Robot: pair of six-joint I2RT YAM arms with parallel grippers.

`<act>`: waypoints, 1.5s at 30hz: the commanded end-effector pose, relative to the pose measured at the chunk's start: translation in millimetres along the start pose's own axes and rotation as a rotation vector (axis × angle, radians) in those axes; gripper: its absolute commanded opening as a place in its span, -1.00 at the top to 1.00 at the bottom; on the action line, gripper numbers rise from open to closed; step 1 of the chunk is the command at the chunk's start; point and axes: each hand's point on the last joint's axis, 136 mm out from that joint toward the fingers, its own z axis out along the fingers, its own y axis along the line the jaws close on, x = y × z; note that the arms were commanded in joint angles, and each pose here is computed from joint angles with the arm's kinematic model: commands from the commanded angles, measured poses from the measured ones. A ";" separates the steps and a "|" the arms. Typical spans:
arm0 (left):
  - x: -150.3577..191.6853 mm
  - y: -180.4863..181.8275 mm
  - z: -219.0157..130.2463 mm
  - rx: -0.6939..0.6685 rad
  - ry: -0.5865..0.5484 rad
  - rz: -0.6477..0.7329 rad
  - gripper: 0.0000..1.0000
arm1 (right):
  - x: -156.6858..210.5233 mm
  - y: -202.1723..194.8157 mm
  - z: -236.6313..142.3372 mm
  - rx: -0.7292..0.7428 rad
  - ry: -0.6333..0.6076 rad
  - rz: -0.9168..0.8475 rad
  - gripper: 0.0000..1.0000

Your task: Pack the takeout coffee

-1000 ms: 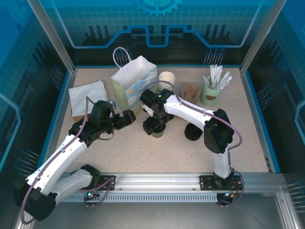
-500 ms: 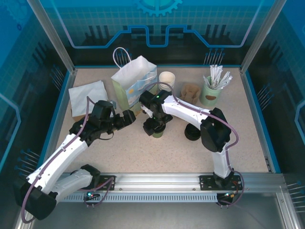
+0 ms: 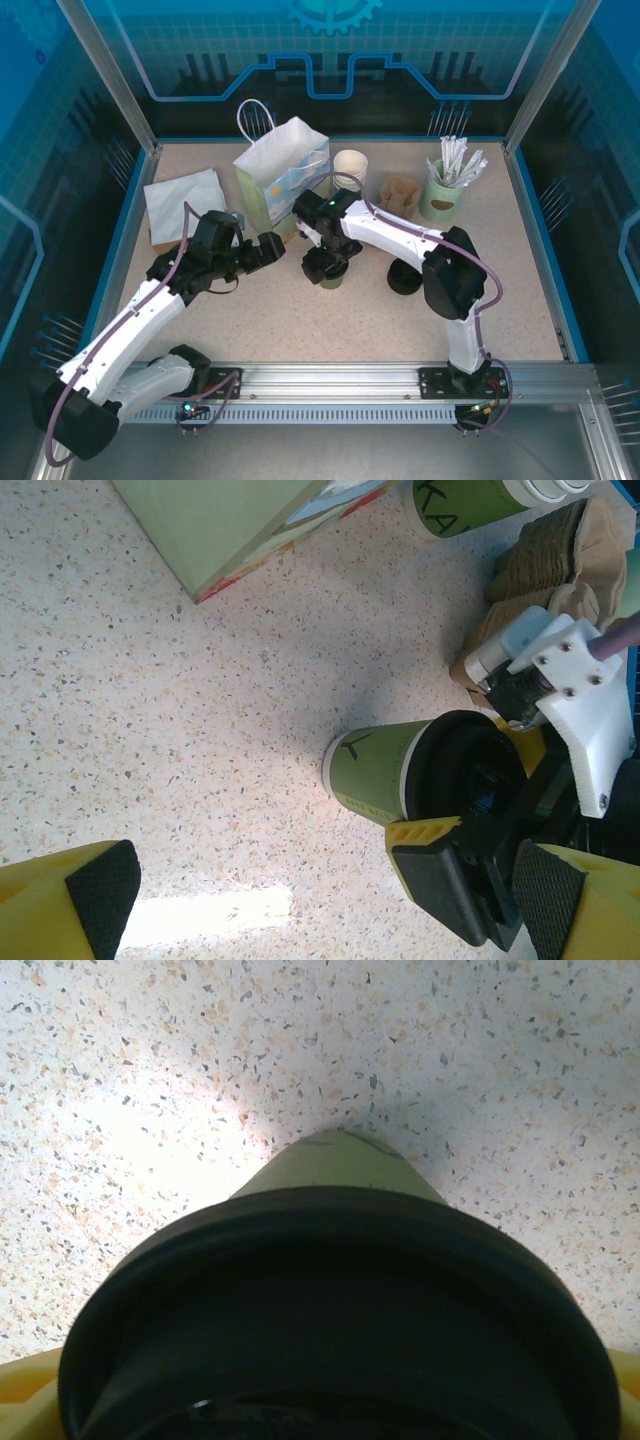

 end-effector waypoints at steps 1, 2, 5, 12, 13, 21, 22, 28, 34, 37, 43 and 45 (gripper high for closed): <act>-9.8 -4.0 -7.3 -0.002 -0.032 0.015 -0.97 | 11.8 4.4 -22.0 -0.006 -0.019 0.002 -0.75; -10.1 -4.3 -7.5 -0.001 -0.032 0.014 -0.97 | 13.4 3.7 -24.9 -0.006 -0.023 0.008 -0.75; -10.4 -4.7 -7.1 0.000 -0.033 0.014 -0.97 | 20.1 -0.2 -33.8 -0.013 -0.029 0.034 -0.75; -12.7 -6.7 -6.3 0.002 -0.035 0.018 -0.97 | 48.6 -32.1 -64.1 -0.015 -0.053 0.147 -0.74; -13.0 -6.8 -6.3 0.001 -0.035 0.019 -0.97 | 54.3 -39.8 -69.3 -0.015 -0.058 0.170 -0.74; -14.4 -8.0 -7.3 0.004 -0.040 0.021 -0.97 | 97.8 -112.5 -104.9 0.011 -0.113 0.356 -0.74; -14.3 -8.0 -7.1 0.004 -0.039 0.021 -0.97 | 102.8 -123.5 -108.6 0.014 -0.121 0.384 -0.73; -12.3 -5.8 -6.2 -0.003 -0.032 0.018 -0.97 | 121.8 -179.0 -115.7 0.028 -0.154 0.520 -0.72; -11.4 -5.2 -6.6 -0.001 -0.031 0.014 -0.97 | 125.8 -223.2 -106.9 0.048 -0.166 0.613 -0.71; -10.8 -6.0 -6.7 0.003 -0.028 0.013 -0.97 | 128.6 -243.0 -97.2 0.056 -0.155 0.658 -0.71; -9.8 -4.7 -5.0 0.000 -0.024 0.010 -0.97 | 133.7 -268.8 -67.9 0.047 -0.112 0.712 -0.71; -9.8 -5.3 -3.6 0.000 -0.020 0.010 -0.97 | 133.2 -272.9 -57.7 0.038 -0.094 0.718 -0.71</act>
